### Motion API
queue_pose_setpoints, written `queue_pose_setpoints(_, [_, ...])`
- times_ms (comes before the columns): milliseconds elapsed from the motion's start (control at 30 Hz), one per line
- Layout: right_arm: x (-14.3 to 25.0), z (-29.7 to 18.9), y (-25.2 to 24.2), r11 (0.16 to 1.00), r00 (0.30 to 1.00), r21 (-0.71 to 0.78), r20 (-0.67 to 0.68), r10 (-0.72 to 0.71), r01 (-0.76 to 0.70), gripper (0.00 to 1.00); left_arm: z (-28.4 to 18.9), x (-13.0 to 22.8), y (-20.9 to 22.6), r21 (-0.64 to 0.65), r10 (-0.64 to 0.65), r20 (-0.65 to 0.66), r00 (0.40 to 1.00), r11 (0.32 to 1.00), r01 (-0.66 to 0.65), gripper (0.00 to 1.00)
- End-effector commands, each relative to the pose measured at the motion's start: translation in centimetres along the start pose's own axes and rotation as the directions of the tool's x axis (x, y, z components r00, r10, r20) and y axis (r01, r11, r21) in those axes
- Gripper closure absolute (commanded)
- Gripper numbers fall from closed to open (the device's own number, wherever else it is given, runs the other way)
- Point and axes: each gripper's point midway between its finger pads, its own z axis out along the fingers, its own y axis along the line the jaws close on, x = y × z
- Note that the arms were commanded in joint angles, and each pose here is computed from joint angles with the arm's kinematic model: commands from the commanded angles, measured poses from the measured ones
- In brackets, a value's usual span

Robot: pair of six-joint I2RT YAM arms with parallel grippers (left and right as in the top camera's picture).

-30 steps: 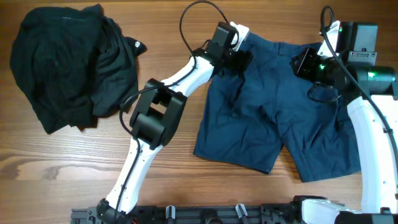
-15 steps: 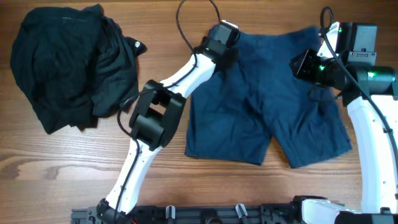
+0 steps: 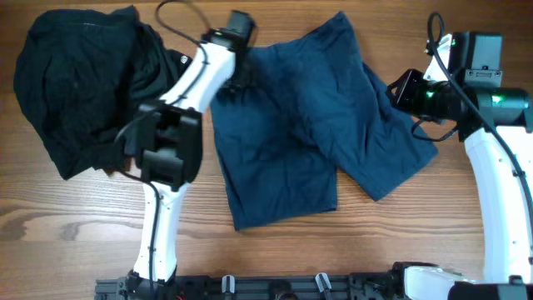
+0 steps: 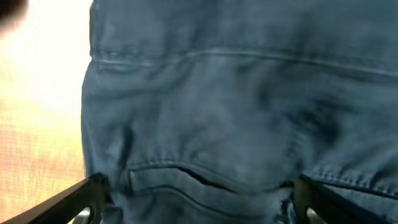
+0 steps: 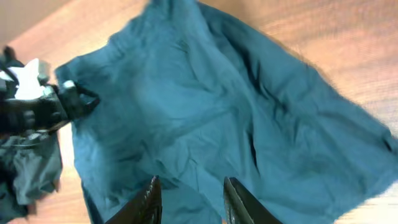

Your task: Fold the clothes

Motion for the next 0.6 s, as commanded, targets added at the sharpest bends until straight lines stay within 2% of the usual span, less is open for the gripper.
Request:
queue_pose_setpoints(0, [1.8, 2.3, -0.7, 0.999, 0.994, 0.04, -0.108, 0.014, -0.01, 0.67, 5.5, 8.3, 2.7, 0.029, -0.082, -0.399, 0.913, 0.994, 0.102, 0.06])
queue_pose_setpoints(67, [2.9, 3.5, -1.0, 0.998, 0.985, 0.057, -0.174, 0.013, -0.003, 0.67, 4.7, 8.3, 3.2, 0.048, -0.091, -0.423, 0.901, 0.991, 0.123, 0.13])
queue_pose_setpoints(133, [3.9, 4.7, -1.1, 0.998, 0.973, 0.069, -0.232, 0.001, 0.015, 0.67, 3.3, 7.7, 3.3, 0.085, -0.08, -0.415, 0.906, 0.988, 0.126, 0.16])
queue_pose_setpoints(267, [4.7, 6.8, -1.4, 0.996, 0.956, 0.078, -0.294, -0.016, 0.041, 0.67, -1.8, 4.7, 3.0, 0.155, -0.081, -0.296, 0.952, 0.979, 0.132, 0.16])
queue_pose_setpoints(433, [4.2, 9.6, -1.9, 0.994, 0.949, 0.065, -0.308, -0.068, 0.092, 0.69, -9.0, 0.9, 2.1, 0.259, -0.054, -0.08, 0.995, 0.963, 0.073, 0.13])
queue_pose_setpoints(567, [2.1, 12.7, -2.7, 0.988, 0.963, 0.075, -0.247, -0.109, 0.132, 0.74, -11.5, -0.6, 1.7, 0.297, -0.055, 0.006, 0.998, 0.953, 0.051, 0.13])
